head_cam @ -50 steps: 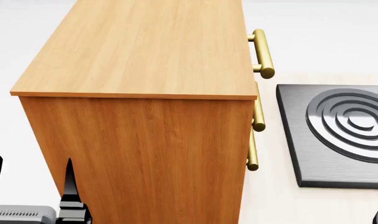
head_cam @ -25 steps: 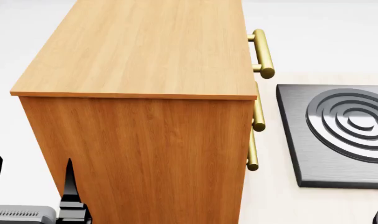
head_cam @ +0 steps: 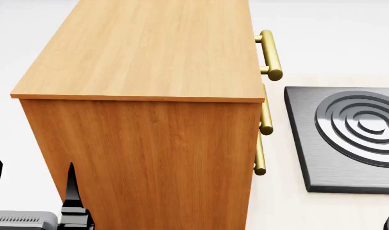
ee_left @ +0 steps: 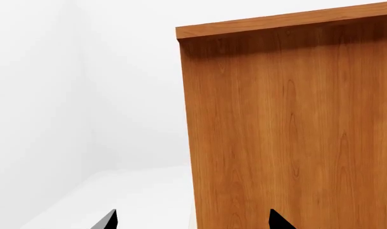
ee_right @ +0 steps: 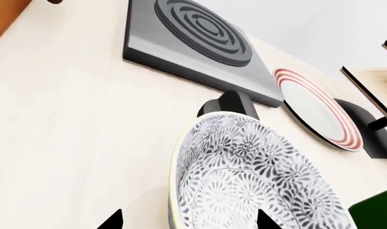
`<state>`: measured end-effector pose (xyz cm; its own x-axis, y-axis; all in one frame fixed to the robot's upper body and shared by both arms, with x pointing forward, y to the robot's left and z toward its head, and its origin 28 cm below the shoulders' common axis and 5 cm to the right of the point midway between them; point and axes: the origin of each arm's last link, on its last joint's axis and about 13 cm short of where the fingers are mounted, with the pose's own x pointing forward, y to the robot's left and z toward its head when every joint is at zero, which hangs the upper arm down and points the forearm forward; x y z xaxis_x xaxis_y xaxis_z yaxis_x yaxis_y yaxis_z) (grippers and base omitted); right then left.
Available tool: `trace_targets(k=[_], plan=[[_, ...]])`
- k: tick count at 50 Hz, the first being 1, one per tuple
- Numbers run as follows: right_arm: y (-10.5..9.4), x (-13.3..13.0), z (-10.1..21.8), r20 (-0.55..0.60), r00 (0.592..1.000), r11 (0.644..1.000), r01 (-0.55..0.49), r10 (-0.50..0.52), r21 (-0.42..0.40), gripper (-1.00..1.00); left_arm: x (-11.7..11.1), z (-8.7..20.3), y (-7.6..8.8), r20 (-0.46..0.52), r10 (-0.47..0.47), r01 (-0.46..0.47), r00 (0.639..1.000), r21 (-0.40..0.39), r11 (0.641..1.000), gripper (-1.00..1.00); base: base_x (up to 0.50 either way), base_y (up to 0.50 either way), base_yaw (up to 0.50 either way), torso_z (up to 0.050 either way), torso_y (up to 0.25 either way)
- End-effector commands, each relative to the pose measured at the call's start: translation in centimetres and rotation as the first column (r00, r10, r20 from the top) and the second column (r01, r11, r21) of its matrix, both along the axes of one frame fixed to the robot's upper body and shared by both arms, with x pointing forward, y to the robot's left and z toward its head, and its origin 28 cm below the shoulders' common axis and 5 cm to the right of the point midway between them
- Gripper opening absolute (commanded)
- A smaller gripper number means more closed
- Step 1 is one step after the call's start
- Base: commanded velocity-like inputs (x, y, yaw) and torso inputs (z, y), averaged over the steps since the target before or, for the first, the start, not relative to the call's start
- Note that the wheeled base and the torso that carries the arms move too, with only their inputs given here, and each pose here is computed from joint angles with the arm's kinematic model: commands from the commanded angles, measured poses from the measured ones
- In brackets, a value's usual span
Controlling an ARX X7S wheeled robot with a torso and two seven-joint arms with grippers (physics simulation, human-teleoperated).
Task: Put the bowl on the top of the cabinet.
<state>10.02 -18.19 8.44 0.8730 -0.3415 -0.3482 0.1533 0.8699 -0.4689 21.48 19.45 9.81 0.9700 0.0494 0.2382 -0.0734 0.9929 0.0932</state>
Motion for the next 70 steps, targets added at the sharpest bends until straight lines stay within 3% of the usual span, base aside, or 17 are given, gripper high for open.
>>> trace_targets(k=[1, 70], plan=[[-0.08, 0.13, -0.13, -0.001, 1.0, 1.0, 0.004, -0.004, 0.002, 1.0, 0.01, -0.04, 0.01, 0.0, 0.0, 0.0, 1.0, -0.001, 1.0, 1.0, 0.0, 0.0, 0.0, 0.0, 0.0], [-0.38, 0.7, -0.64, -0.011, 1.0, 1.0, 0.02, -0.02, 0.009, 1.0, -0.08, -0.01, 0.05, 0.002, 0.002, -0.002, 1.0, 0.0, 1.0, 1.0, 0.0, 0.0, 0.0, 0.0, 0.0]])
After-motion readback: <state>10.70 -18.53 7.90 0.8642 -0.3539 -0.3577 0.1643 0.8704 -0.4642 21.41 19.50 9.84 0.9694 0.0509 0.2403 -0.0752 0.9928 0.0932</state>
